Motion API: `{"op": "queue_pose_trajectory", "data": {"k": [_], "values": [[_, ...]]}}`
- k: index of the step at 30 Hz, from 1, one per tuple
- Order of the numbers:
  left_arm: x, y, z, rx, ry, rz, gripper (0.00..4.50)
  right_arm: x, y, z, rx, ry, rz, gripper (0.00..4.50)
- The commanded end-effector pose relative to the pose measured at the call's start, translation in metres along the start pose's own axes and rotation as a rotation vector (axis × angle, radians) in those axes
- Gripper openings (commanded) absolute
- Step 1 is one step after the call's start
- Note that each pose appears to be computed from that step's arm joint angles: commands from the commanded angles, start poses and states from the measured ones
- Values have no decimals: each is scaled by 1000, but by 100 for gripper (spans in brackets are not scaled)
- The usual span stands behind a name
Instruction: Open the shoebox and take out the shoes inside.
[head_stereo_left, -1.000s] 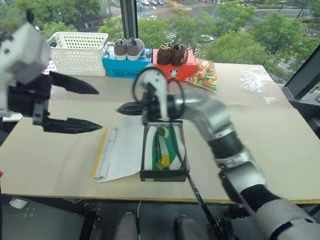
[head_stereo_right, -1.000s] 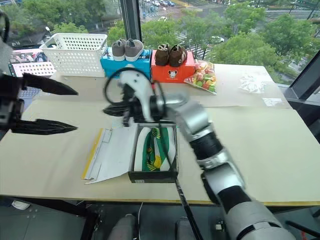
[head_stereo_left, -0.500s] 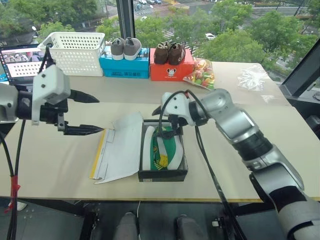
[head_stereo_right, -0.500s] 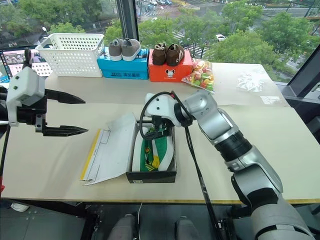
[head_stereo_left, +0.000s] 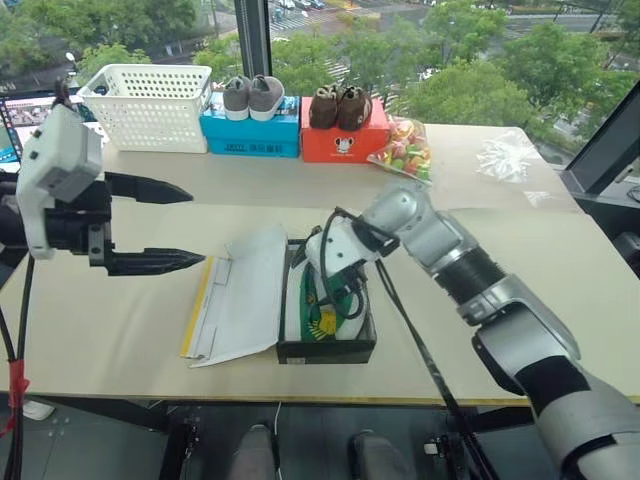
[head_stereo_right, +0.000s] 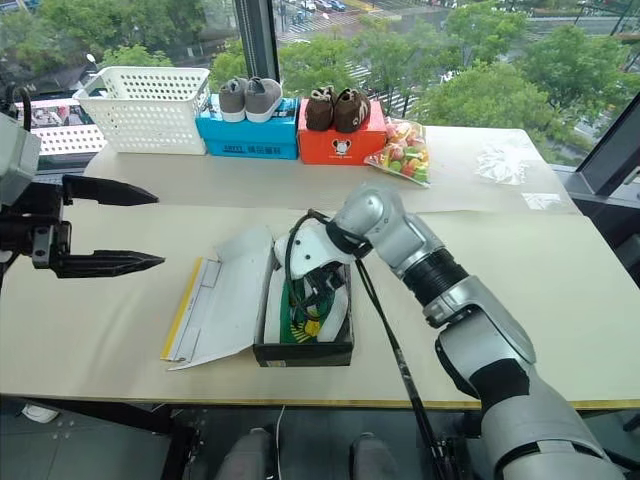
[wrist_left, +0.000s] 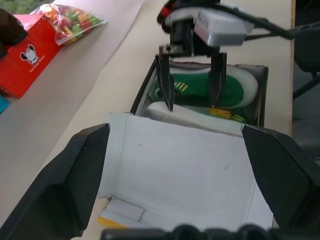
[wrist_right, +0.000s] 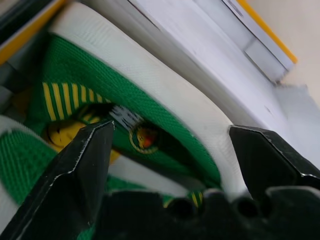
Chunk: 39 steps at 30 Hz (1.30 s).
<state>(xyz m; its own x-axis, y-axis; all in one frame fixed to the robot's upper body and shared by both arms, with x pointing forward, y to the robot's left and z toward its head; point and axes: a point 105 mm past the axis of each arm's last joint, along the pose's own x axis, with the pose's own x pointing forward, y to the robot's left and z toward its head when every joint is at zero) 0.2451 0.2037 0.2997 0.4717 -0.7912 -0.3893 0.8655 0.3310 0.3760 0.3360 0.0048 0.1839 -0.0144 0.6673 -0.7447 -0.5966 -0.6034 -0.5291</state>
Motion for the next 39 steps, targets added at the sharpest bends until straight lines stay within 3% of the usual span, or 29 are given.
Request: {"op": "queue_pose_trajectory", "data": {"k": [1,21,34,39], "values": [[-12,-6,13,33,6,53,450,2,-6,-2,-70,49,32,430],[-15,-14,8,5,22,102,450,-7,-32,-12,-89,136,25,430],[-17,-14,10,15,33,102,450,-21,-54,-14,-44,174,-86,430],[-18,-14,11,18,36,100,450,-12,-48,-16,-36,165,-54,430]]}}
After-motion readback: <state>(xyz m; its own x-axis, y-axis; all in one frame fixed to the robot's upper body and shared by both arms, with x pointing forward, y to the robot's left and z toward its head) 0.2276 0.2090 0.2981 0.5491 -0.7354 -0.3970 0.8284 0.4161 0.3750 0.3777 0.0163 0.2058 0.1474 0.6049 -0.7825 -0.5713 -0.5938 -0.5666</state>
